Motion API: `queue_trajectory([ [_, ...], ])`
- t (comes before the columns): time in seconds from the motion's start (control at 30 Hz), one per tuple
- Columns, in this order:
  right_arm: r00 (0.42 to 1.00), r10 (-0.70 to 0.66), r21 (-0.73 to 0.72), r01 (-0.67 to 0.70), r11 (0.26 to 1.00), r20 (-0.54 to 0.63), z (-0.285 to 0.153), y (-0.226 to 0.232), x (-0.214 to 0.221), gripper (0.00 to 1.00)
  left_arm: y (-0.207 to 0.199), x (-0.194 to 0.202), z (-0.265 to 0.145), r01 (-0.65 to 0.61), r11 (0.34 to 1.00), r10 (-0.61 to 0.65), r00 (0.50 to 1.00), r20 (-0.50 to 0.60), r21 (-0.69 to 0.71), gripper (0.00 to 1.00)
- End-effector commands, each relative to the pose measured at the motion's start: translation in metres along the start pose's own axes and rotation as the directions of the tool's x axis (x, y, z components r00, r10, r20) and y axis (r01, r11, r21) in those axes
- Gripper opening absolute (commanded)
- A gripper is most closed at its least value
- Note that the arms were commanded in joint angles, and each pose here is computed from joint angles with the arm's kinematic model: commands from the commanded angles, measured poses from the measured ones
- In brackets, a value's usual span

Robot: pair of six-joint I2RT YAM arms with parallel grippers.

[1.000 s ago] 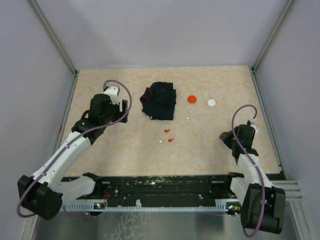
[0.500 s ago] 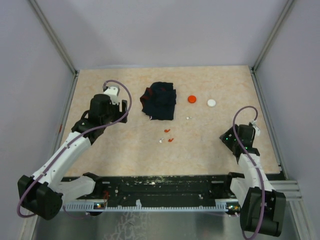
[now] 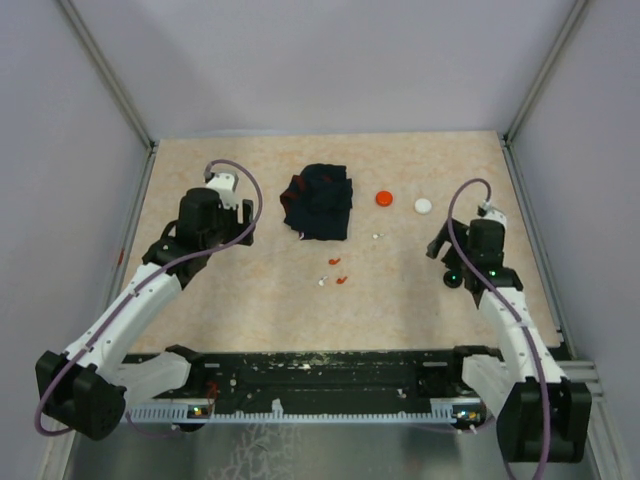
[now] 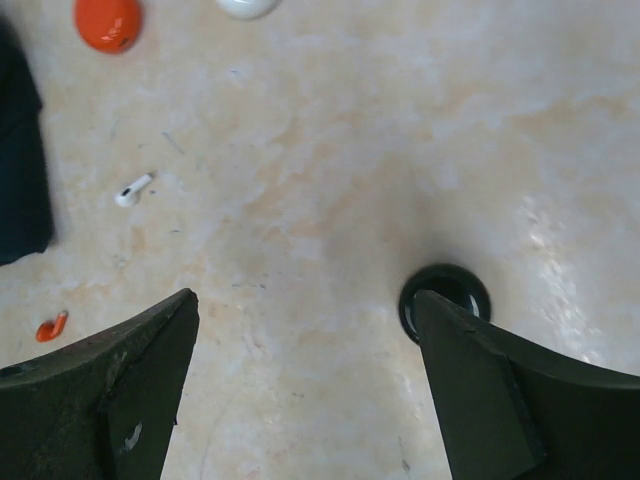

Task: Insert the wireless bluetooth earbuds into the charging case
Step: Pick up the charging case at the center of the board.

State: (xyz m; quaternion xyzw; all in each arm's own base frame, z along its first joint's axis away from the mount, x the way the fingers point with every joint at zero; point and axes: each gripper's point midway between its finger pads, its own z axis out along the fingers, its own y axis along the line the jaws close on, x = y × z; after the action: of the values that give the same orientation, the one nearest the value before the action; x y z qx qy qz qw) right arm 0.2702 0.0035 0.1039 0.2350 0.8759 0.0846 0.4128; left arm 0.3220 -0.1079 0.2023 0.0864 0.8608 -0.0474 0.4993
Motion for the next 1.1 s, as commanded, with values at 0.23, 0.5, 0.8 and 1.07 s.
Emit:
queue_trajectory([
  [0.23, 0.925, -0.352, -0.154, 0.373, 0.915, 0.144, 0.068, 0.113, -0.064, 0.87, 0.013, -0.002, 0.001, 0.008, 0.999, -0.007, 1.0, 0.017, -0.048, 0.84],
  [0.5, 0.881, -0.452, -0.176, 0.472, 0.864, 0.14, 0.12, 0.159, -0.077, 0.86, 0.02, 0.002, 0.005, 0.008, 0.997, -0.008, 1.0, -0.002, -0.079, 0.88],
  [0.8, 0.842, -0.535, -0.197, 0.537, 0.821, 0.064, 0.174, 0.182, -0.052, 0.77, 0.031, 0.006, 0.009, 0.018, 0.993, -0.02, 1.0, -0.016, -0.116, 0.95],
  [1.07, 0.819, -0.574, -0.203, 0.566, 0.799, 0.024, 0.202, 0.191, -0.04, 0.68, 0.036, 0.008, 0.01, 0.02, 0.991, -0.023, 0.999, -0.023, -0.133, 1.0],
])
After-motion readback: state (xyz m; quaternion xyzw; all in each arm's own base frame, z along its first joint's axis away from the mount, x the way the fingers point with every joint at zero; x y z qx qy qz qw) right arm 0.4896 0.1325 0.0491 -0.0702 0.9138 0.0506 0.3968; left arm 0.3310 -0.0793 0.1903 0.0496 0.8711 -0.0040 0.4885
